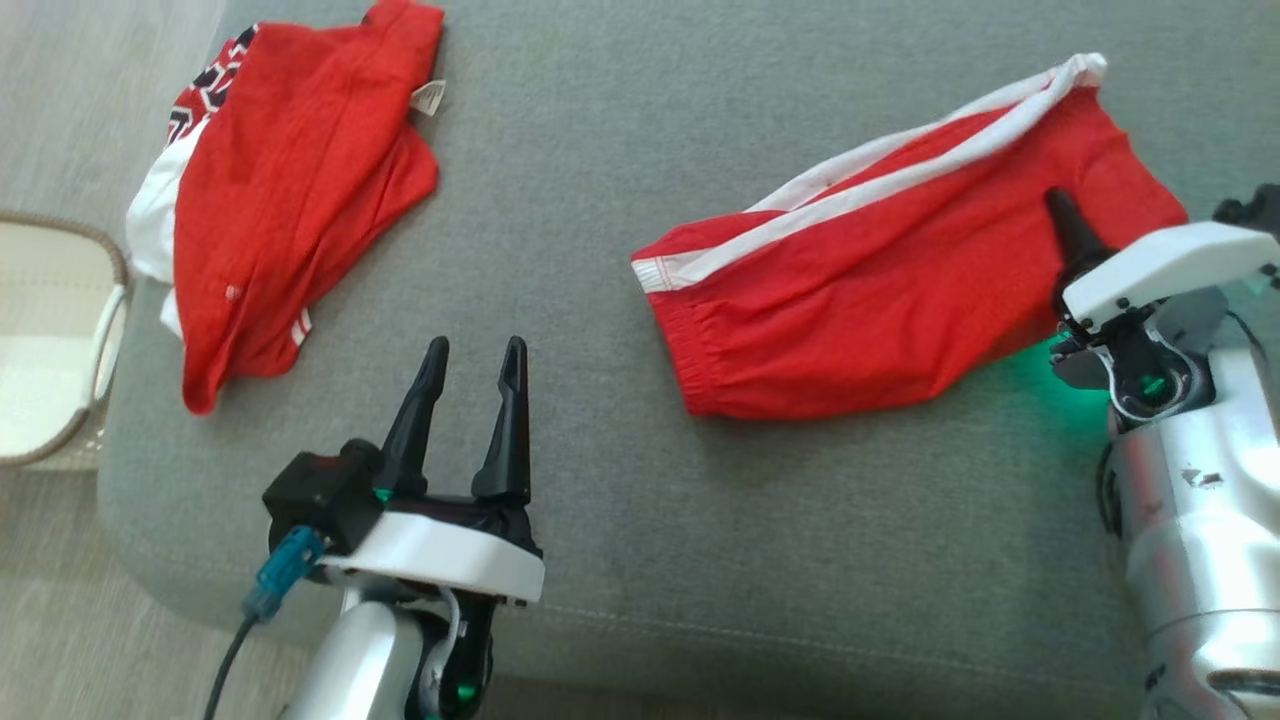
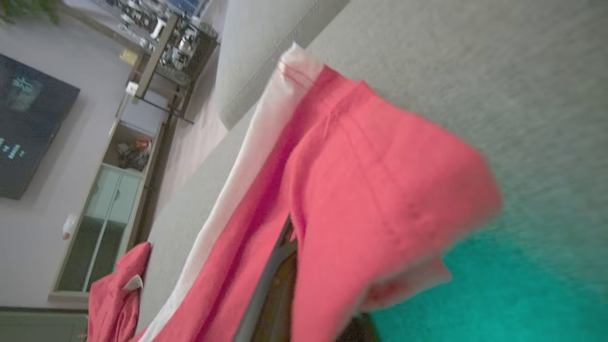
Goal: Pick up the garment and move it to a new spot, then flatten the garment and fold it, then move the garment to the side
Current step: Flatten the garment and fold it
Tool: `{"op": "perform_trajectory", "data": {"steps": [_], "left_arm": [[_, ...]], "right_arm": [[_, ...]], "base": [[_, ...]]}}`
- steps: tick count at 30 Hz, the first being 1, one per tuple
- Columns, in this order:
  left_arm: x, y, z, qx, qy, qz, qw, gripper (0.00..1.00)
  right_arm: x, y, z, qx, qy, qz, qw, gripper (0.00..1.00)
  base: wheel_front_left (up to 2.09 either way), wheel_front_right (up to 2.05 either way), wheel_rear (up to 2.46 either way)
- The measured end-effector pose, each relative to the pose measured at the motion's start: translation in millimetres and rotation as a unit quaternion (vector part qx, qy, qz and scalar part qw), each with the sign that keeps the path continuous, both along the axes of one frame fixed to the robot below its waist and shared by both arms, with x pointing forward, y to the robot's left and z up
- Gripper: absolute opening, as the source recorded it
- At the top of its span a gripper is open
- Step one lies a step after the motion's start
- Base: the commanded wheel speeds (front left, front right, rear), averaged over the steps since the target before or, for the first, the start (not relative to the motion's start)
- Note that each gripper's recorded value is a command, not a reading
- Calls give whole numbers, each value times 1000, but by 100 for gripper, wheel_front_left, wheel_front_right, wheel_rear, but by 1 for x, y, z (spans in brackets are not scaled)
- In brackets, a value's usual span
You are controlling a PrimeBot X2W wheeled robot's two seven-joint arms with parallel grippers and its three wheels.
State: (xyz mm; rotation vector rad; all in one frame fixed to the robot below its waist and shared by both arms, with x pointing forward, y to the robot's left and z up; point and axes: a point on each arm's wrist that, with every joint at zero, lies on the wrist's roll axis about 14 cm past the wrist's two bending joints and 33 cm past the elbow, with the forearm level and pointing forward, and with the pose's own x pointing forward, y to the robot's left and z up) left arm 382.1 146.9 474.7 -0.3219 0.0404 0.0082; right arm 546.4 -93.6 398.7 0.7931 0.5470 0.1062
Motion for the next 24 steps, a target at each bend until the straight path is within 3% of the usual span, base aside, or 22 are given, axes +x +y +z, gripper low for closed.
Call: {"op": "perform_trajectory", "data": {"steps": [8,11,18,24], "left_arm": [[4,-14,9,-7,-16,-23,1000,100],[6,-24,13,-12,-23,-38,999,100],[7,-40,15,-16,-27,-61,998,100],[8,-47,17,-16,-31,-74,997,100]], "right_arm": [[-1,-59,29,10,-67,-126,990,0],[-19,-92,28,6,-71,-180,981,0],[-66,-138,5,-30,-42,-238,970,0],[-93,-147,-19,-48,-5,-255,966,0]], "base": [[0,0,0],[0,0,0],[0,0,0],[0,0,0]]}}
